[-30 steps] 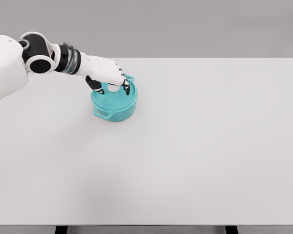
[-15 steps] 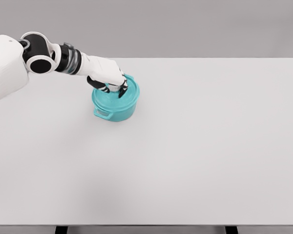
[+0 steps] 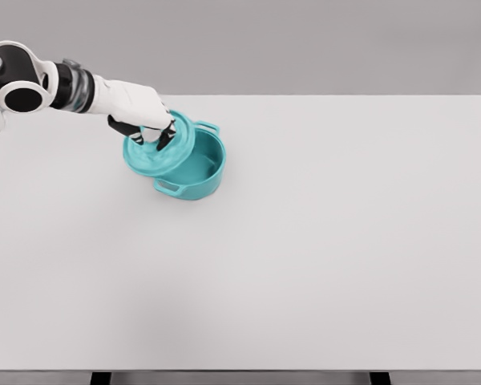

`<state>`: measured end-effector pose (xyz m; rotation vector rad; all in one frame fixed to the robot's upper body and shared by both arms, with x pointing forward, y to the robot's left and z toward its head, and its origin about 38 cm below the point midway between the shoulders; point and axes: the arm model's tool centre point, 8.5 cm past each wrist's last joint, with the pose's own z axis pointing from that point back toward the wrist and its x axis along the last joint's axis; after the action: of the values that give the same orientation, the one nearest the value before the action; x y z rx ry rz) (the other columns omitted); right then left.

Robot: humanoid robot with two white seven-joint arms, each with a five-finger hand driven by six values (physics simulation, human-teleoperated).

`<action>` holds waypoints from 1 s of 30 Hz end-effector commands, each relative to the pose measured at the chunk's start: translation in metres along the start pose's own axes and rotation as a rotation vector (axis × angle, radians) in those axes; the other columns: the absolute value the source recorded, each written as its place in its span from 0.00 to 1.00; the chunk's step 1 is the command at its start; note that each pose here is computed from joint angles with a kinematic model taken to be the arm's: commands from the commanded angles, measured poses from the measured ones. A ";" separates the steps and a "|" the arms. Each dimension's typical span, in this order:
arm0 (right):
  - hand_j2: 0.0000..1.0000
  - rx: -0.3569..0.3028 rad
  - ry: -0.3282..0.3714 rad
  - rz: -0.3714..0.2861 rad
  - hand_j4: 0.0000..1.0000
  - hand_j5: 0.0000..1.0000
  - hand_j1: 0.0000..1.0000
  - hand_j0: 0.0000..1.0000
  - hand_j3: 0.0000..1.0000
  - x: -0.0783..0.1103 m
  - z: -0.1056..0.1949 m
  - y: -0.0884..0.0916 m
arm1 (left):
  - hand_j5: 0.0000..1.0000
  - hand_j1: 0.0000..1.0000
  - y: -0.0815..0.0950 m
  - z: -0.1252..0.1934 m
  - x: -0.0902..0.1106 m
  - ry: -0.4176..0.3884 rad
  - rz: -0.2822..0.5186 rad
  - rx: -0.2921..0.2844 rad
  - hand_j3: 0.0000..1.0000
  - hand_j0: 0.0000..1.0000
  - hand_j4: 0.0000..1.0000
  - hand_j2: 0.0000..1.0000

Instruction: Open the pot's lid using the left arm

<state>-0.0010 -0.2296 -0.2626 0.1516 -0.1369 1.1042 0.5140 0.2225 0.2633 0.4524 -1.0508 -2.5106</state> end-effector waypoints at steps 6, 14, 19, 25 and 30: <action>1.00 0.000 0.000 0.000 1.00 1.00 1.00 1.00 1.00 0.000 0.000 0.000 | 0.39 0.39 -0.034 0.037 -0.023 0.083 0.048 -0.041 0.39 0.39 0.39 0.39; 1.00 0.000 0.000 0.000 1.00 1.00 1.00 1.00 1.00 0.000 0.000 0.000 | 0.40 0.40 -0.051 0.040 -0.025 0.095 0.060 -0.082 0.40 0.40 0.40 0.40; 1.00 0.000 0.000 0.000 1.00 1.00 1.00 1.00 1.00 0.000 0.000 0.000 | 0.45 0.45 -0.058 0.043 -0.028 0.109 0.059 -0.100 0.45 0.45 0.45 0.45; 1.00 0.000 0.000 0.000 1.00 1.00 1.00 1.00 1.00 0.000 0.000 0.000 | 0.85 0.85 -0.066 0.040 -0.026 0.107 0.061 -0.118 0.85 0.85 0.85 0.85; 1.00 0.000 0.000 0.000 1.00 1.00 1.00 1.00 1.00 0.000 0.000 0.000 | 1.00 1.00 -0.064 0.040 -0.025 0.102 0.065 -0.109 1.00 1.00 1.00 1.00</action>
<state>-0.0010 -0.2296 -0.2626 0.1516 -0.1369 1.1042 0.5046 0.2999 0.2459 0.4995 -0.8655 -2.4504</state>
